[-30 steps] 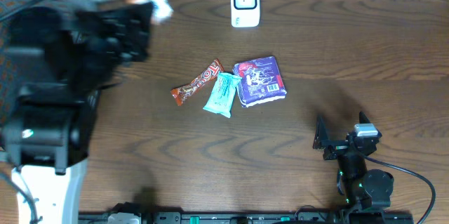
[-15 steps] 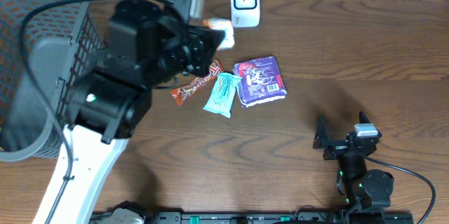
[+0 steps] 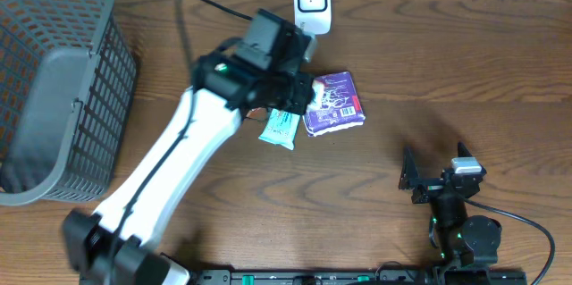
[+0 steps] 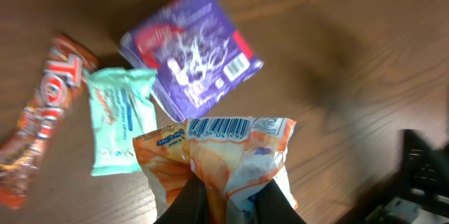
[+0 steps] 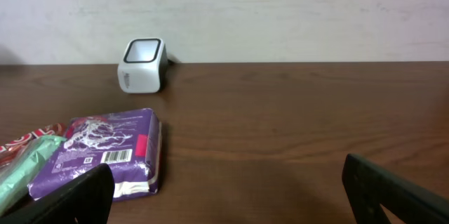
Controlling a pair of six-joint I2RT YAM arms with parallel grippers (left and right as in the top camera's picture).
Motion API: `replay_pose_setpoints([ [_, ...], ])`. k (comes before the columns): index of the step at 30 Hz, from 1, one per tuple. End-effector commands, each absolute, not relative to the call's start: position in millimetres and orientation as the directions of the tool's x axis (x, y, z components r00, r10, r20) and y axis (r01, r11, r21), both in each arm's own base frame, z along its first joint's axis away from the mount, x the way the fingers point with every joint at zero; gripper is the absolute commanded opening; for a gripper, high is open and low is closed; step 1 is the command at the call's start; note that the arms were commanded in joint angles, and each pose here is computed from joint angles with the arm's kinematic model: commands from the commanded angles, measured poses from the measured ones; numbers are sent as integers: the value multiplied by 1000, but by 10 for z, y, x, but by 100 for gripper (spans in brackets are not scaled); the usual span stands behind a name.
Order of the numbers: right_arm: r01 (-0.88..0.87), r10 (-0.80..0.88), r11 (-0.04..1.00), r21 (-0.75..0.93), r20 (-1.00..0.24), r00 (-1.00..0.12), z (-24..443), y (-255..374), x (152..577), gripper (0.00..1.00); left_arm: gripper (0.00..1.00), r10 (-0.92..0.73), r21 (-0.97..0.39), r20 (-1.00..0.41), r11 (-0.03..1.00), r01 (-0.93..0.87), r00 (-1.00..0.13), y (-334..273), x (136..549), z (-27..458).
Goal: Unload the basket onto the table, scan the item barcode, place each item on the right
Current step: 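Carry the Kleenex pack out and set it beside the purple pack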
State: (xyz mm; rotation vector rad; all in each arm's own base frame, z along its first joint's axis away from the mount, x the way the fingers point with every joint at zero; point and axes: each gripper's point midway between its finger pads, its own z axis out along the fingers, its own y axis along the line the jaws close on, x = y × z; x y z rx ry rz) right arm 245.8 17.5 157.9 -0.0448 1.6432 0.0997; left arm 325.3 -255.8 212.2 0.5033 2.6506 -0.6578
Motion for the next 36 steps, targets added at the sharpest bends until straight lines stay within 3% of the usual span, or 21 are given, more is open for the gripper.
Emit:
replay_pose_setpoints([
  [1, -77, 27, 996, 33, -997, -74, 1572, 151, 2458, 99, 8, 297, -351, -342, 840, 414, -892, -2630, 3250, 1741],
  [4, -77, 27, 996, 33, -997, -74, 1572, 151, 2458, 99, 8, 308, -340, -282, 854, 394, -909, -2657, 3306, 1442],
  [11, -77, 27, 996, 33, -997, -74, 1572, 151, 2458, 99, 8, 299, -144, -220, 932, 334, -929, -2425, 3570, 813],
  [18, -77, 27, 996, 33, -997, -74, 1572, 151, 2458, 99, 13, 284, -162, -257, 930, 331, -924, -2597, 3782, 524],
  [26, -77, 27, 996, 33, -997, -74, 1572, 151, 2458, 99, 17, 243, -211, -330, 923, 323, -912, -2891, 3894, 511],
  [28, -77, 27, 996, 33, -997, -74, 1572, 151, 2458, 99, 36, 246, -214, -345, 919, 330, -906, -2929, 3905, 539],
  [29, -77, 27, 996, 33, -997, -74, 1572, 151, 2458, 99, 53, 245, -214, -349, 919, 331, -905, -2932, 3914, 556],
  [31, -77, 27, 996, 33, -997, -74, 1572, 151, 2458, 99, 71, 236, -218, -367, 918, 330, -900, -2929, 3959, 638],
  [33, -77, 27, 996, 33, -997, -74, 1572, 151, 2458, 99, 82, 219, -225, -390, 919, 324, -894, -2901, 4021, 757],
  [36, -77, 27, 996, 33, -997, -74, 1572, 151, 2458, 99, 83, 188, -236, -431, 920, 311, -883, -2822, 4112, 973],
])
